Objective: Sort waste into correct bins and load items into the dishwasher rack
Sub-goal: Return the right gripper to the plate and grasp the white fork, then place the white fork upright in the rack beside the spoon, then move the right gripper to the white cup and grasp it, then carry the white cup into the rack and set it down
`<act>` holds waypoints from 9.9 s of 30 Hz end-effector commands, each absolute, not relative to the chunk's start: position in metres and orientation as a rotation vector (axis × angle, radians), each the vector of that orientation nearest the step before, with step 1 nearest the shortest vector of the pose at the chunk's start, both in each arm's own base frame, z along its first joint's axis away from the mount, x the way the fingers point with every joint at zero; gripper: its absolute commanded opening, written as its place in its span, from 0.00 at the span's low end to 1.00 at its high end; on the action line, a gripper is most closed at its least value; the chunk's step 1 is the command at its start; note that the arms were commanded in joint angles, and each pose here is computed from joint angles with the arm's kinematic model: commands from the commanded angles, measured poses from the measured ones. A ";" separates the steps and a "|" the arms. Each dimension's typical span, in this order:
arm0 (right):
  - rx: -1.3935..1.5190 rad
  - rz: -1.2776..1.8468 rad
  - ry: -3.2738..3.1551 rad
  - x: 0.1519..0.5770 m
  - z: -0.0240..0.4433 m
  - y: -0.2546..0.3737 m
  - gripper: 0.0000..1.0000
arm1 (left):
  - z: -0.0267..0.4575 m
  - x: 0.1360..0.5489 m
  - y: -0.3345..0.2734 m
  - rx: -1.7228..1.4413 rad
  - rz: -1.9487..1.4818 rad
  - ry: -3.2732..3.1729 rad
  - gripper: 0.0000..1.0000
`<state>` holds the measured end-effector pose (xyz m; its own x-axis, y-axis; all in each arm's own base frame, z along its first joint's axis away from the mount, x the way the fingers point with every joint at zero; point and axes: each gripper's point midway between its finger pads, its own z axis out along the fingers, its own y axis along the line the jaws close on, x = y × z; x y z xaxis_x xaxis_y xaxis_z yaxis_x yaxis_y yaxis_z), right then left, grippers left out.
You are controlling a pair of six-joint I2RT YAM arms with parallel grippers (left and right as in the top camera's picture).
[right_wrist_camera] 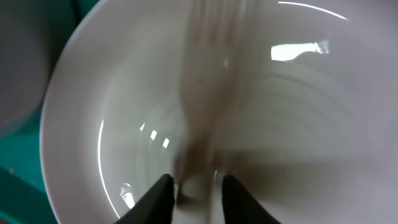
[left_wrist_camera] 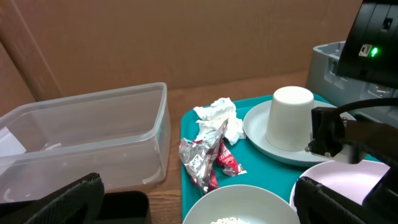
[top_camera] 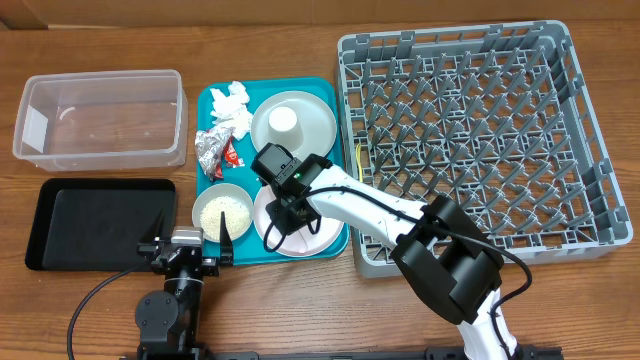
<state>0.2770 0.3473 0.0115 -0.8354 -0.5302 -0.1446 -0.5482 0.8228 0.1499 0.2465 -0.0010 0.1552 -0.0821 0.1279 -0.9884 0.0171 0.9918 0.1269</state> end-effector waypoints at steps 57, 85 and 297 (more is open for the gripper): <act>-0.447 0.312 2.742 0.374 0.171 0.210 0.45 | 0.154 0.246 0.001 0.090 0.086 1.654 1.00; -0.018 0.169 2.878 0.398 0.110 0.177 0.05 | 0.154 0.246 0.001 0.090 0.086 1.654 1.00; 0.084 0.065 3.152 0.337 0.137 0.049 0.61 | 0.154 0.246 0.001 0.090 0.086 1.654 1.00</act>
